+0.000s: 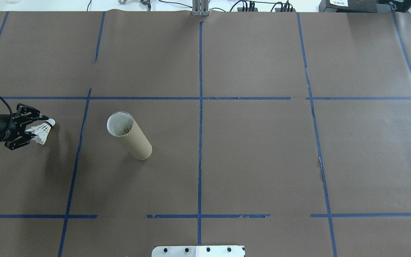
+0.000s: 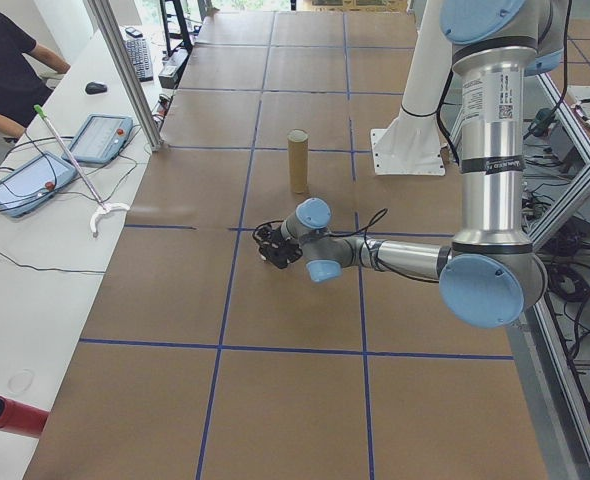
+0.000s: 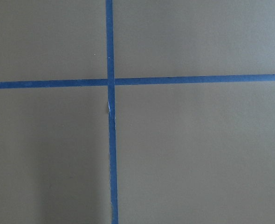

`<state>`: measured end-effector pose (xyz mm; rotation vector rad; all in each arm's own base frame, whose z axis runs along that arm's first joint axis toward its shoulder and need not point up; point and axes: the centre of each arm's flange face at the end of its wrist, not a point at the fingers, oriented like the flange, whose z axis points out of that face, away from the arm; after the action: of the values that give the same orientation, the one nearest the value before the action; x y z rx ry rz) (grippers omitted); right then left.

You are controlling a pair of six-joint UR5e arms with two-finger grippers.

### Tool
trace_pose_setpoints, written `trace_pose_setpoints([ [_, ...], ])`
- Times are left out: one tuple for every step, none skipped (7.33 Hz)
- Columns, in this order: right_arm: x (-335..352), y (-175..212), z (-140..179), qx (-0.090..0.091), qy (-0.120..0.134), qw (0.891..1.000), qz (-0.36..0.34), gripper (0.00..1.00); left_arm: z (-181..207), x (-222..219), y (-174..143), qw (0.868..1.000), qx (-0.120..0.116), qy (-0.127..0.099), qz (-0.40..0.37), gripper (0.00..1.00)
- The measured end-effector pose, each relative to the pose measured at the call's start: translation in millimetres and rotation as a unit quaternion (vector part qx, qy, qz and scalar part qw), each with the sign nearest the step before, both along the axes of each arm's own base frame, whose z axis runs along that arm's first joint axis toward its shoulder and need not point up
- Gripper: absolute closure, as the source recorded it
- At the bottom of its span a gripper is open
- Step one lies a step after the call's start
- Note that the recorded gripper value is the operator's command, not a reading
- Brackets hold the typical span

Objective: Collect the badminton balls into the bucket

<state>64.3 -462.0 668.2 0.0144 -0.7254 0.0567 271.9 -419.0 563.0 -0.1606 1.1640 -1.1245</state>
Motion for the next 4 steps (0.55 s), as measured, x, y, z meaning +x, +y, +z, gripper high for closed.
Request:
trace_pose_setpoints([
  [0.0,0.0,0.0,0.000,0.000,1.000,0.000,0.00,0.2,-1.5,0.9,1.000,0.001,0.000,0.001,1.00],
  [0.0,0.0,0.0,0.000,0.000,1.000,0.000,0.00,-1.3,-3.0,1.8,1.000,0.006,0.000,0.005,1.00],
  [0.0,0.0,0.0,0.000,0.000,1.000,0.000,0.00,-5.1,-5.6,3.4,1.000,0.014,0.000,0.010,1.00],
  [0.0,0.0,0.0,0.000,0.000,1.000,0.000,0.00,-15.4,-8.8,9.0,0.999,0.019,0.009,0.028,1.00],
])
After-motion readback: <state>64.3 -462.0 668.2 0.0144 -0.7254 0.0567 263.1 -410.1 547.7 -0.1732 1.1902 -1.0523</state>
